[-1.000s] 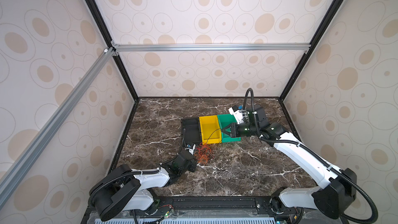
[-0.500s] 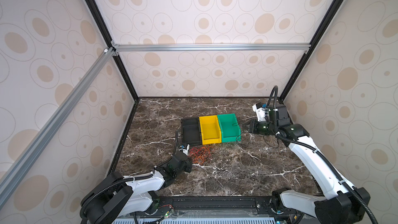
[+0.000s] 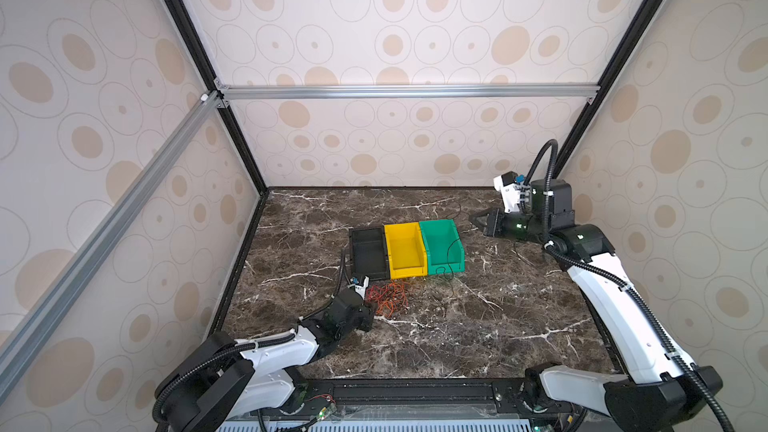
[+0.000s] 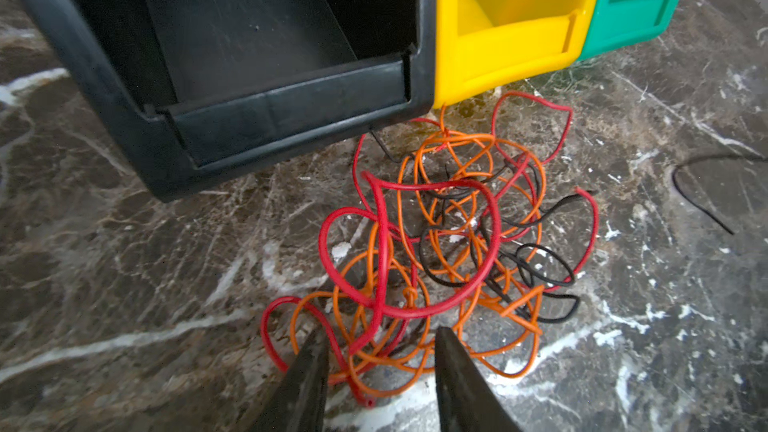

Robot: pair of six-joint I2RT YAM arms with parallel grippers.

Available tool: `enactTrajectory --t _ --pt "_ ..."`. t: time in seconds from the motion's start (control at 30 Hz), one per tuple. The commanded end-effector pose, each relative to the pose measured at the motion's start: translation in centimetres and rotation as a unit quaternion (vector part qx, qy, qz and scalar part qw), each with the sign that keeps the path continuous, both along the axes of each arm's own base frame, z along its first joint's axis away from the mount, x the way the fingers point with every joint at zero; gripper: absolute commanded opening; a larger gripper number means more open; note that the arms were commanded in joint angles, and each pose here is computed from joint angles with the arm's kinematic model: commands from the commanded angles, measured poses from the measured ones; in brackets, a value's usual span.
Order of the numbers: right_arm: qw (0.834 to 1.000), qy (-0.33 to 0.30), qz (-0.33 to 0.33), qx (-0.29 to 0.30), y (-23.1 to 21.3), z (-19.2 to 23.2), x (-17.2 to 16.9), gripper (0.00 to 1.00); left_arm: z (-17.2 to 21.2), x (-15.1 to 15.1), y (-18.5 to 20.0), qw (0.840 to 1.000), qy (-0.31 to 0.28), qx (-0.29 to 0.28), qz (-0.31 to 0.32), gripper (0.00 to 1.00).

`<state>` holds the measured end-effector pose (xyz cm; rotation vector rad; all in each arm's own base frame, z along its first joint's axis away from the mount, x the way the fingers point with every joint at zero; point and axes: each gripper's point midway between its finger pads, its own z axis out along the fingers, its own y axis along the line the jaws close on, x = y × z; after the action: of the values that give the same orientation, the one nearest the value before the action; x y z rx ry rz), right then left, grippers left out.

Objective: Untangle the cables
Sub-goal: 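Carry the black wire over the green bin and open the right gripper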

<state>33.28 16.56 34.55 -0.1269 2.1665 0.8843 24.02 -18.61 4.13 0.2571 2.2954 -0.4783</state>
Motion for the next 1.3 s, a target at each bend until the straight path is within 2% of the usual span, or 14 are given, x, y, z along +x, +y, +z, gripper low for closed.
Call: enactTrajectory --t 0.0,0.23,0.37,0.57,0.93,1.27 --pt "1.000 -0.024 0.011 0.002 0.6 1.6 1.5 0.00 2.0 1.0 -0.7 1.000 -0.018 -0.010 -0.005 0.47" --pt "0.998 -0.054 0.019 0.002 1.7 2.9 5.4 0.00 2.0 1.0 -0.6 1.000 -0.016 -0.006 -0.005 0.49" --pt "0.999 -0.045 0.013 -0.008 1.9 1.3 8.0 0.00 2.0 1.0 -0.6 1.000 -0.016 -0.004 -0.005 0.49" --pt "0.999 -0.039 0.011 0.002 2.4 0.3 10.0 0.00 1.8 1.1 -0.5 1.000 -0.014 -0.004 -0.001 0.49" --pt "0.999 0.010 -0.020 -0.044 1.0 -7.1 10.3 0.00 1.6 1.3 -0.8 1.000 -0.009 0.000 -0.007 0.49" --pt "0.987 0.122 -0.044 -0.096 -0.3 -16.5 8.0 0.00 1.8 1.8 -1.5 1.000 -0.013 -0.010 -0.013 0.49"
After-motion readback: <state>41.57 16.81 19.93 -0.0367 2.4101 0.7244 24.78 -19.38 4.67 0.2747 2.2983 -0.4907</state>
